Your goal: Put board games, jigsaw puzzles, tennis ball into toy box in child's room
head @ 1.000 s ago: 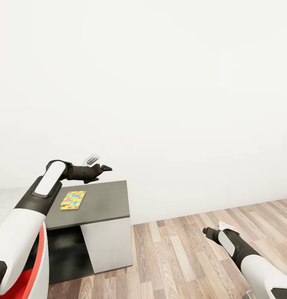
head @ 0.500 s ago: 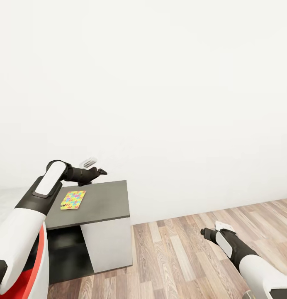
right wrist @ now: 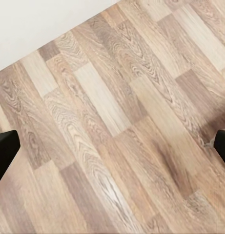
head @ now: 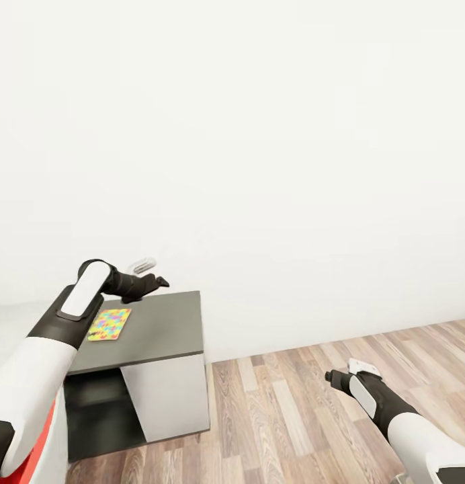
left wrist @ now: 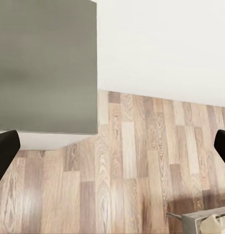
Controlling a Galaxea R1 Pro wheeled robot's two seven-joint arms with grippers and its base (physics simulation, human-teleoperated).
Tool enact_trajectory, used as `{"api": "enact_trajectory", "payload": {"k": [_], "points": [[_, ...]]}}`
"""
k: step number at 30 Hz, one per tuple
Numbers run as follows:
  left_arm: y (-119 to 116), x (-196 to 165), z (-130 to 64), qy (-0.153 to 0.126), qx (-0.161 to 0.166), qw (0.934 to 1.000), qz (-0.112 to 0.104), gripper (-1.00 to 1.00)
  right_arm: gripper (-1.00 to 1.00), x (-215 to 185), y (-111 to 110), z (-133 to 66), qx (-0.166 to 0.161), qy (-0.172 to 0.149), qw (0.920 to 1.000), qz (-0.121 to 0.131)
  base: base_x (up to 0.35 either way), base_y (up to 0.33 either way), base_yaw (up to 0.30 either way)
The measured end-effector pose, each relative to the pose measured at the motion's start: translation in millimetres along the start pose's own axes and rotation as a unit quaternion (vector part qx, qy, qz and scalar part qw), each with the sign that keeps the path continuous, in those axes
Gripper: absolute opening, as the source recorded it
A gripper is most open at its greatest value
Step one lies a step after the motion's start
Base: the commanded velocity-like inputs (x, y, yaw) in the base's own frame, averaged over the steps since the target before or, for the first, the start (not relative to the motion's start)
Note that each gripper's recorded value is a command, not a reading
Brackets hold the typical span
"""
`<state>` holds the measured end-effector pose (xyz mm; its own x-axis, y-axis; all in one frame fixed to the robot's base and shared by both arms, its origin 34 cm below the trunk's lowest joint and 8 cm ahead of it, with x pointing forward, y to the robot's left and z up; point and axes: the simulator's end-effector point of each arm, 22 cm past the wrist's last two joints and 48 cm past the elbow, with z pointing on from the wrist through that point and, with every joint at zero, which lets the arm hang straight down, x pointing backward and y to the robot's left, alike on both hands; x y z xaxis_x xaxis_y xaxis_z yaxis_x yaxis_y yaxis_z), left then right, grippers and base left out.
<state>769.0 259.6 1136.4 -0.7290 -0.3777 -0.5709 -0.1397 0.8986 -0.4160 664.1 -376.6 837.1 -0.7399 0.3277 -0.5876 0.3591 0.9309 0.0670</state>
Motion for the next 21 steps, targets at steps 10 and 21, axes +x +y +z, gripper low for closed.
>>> {"api": "enact_trajectory", "payload": {"k": [10,21], "points": [[11,1,5.5,-0.001,-0.026,0.9996,-0.005,1.0,1.0,4,-1,3.2,0.001,0.004,1.0,-0.001,0.035,-0.033,0.0],[25,-4,6.1,-0.014,-0.055,0.9982,-0.019,1.0,1.0,2,0,3.0,0.0,0.002,1.0,-0.001,0.0,0.0,0.0]]}}
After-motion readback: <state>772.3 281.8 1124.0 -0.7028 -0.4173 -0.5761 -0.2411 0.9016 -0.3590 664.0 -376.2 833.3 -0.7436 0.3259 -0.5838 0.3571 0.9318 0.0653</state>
